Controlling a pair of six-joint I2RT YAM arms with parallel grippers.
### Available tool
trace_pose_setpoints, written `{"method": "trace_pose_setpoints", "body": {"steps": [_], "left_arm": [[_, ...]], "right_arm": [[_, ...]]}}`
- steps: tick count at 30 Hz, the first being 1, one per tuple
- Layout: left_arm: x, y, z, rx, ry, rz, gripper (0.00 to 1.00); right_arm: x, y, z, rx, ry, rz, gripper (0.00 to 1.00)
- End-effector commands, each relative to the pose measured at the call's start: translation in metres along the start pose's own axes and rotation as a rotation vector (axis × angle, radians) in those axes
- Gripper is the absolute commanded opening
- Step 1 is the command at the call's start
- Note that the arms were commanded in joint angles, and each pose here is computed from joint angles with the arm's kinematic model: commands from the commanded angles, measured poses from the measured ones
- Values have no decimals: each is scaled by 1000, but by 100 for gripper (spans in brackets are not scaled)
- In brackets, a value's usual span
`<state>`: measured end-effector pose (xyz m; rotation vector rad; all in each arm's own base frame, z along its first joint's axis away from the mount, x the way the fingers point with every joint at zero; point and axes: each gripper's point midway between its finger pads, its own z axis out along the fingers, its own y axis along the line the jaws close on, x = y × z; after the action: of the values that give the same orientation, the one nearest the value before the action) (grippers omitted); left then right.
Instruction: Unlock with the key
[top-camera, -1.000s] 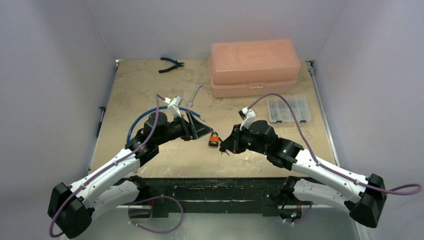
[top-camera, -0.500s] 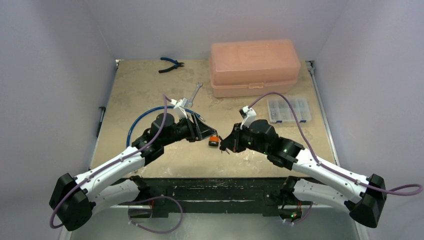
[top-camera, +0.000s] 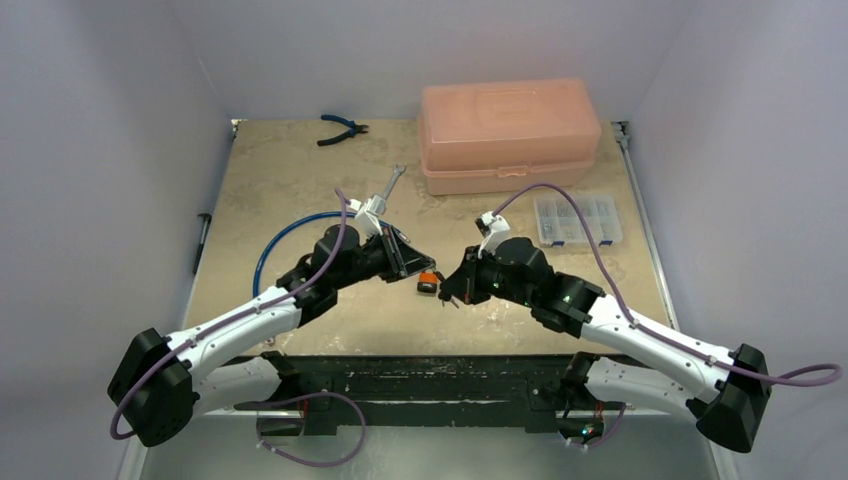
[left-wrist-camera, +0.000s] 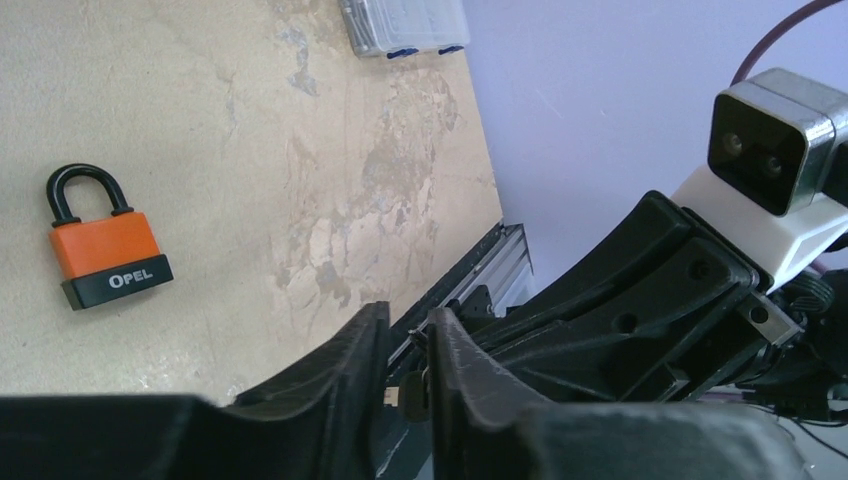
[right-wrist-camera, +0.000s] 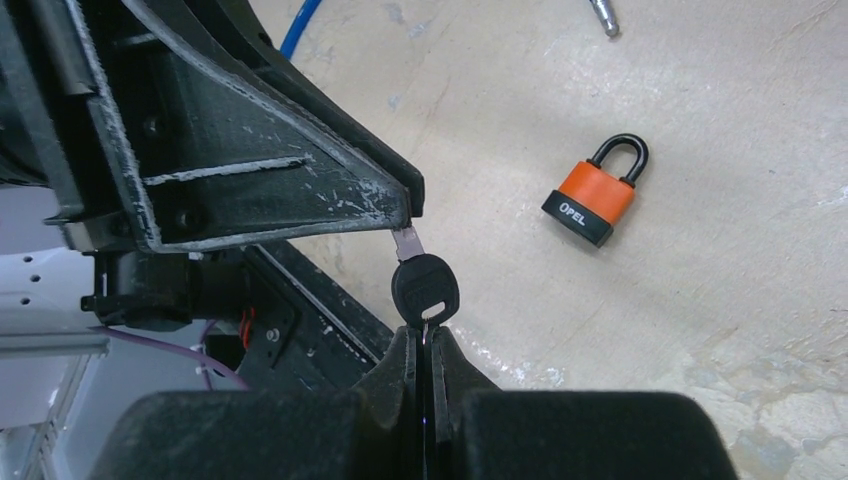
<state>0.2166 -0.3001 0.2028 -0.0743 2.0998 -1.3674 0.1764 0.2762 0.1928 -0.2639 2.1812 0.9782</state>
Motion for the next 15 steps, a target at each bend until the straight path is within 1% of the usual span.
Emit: {"method": "trace_pose_setpoints", "body": {"steps": [1, 2, 7, 10, 12, 13, 14, 15], "left_arm": [[-8, -16, 4, 58, -25, 17, 2], [-7, -16, 4, 57, -24, 16, 0], [-9, -18, 4, 61, -31, 12, 0], [-10, -21, 3, 74, -38, 22, 0], [-13, -24, 1, 81, -46, 30, 0], [-13, -26, 0, 84, -49, 37, 0], [-14, -27, -1, 86, -52, 39, 0], [-15, -29, -2, 92, -55, 45, 0]], "right_arm": [[-23, 14, -4, -30, -59, -23, 0], [-23, 15, -3, -34, -56, -27, 0], [-19, 16, 0, -45, -35, -35, 1], [-20, 15, -1, -36, -38, -28, 35], [-21, 14, -4, -31, -51, -21, 70], [-22, 13, -5, -31, -58, -18, 81], [-23, 13, -7, -33, -65, -18, 87], [-24, 14, -9, -36, -71, -19, 89]]}}
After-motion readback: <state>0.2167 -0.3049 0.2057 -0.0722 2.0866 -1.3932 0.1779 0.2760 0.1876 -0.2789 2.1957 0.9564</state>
